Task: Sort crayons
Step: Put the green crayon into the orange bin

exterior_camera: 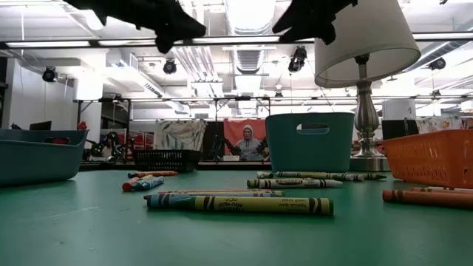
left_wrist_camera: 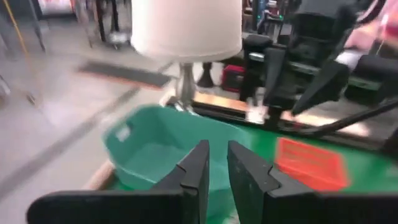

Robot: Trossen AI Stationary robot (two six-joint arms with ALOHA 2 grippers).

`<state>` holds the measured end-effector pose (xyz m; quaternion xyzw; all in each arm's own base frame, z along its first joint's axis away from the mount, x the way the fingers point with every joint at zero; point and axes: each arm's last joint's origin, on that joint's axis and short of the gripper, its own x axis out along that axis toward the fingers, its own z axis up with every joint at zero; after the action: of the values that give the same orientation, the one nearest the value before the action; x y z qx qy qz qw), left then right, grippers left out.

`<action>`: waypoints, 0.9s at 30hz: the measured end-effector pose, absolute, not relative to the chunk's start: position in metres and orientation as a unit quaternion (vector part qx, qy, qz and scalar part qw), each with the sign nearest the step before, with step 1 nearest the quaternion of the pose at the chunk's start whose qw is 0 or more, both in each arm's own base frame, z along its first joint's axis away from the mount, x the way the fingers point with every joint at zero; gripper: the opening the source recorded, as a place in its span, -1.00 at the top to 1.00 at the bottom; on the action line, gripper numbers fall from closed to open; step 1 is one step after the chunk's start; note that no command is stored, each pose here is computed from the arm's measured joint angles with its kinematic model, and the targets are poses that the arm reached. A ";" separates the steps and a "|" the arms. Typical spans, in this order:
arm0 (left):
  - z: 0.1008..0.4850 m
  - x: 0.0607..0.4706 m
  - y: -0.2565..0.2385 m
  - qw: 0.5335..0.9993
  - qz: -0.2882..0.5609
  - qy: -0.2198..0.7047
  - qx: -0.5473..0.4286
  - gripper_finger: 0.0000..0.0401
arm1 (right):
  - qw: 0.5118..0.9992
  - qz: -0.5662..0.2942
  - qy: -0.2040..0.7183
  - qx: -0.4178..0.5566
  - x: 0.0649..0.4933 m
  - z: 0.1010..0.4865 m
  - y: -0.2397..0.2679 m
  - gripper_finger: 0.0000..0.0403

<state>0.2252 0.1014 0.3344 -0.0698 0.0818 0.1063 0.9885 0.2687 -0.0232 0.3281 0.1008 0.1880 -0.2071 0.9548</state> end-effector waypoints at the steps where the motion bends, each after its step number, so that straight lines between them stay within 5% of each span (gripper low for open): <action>1: 0.335 0.223 0.095 0.988 0.098 0.085 -0.088 0.80 | 0.954 -0.202 0.183 0.126 0.270 0.328 -0.023 0.15; 11: 0.322 0.201 0.025 0.991 0.058 0.045 -0.116 0.80 | 0.914 -0.081 0.264 0.299 0.293 0.298 0.003 0.15; 21: 0.276 0.187 -0.017 0.993 0.000 0.060 -0.105 0.80 | 0.855 -0.106 0.439 0.256 0.304 0.254 0.022 0.15; 27: 0.247 0.190 -0.013 0.988 0.091 0.083 -0.096 0.80 | 0.779 -0.168 0.544 0.262 0.311 0.235 0.021 0.15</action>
<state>0.1896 -0.0133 0.2471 -0.0958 0.0835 0.0914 0.9877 0.3115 0.0215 0.2354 0.2619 0.5443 -0.1681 0.7790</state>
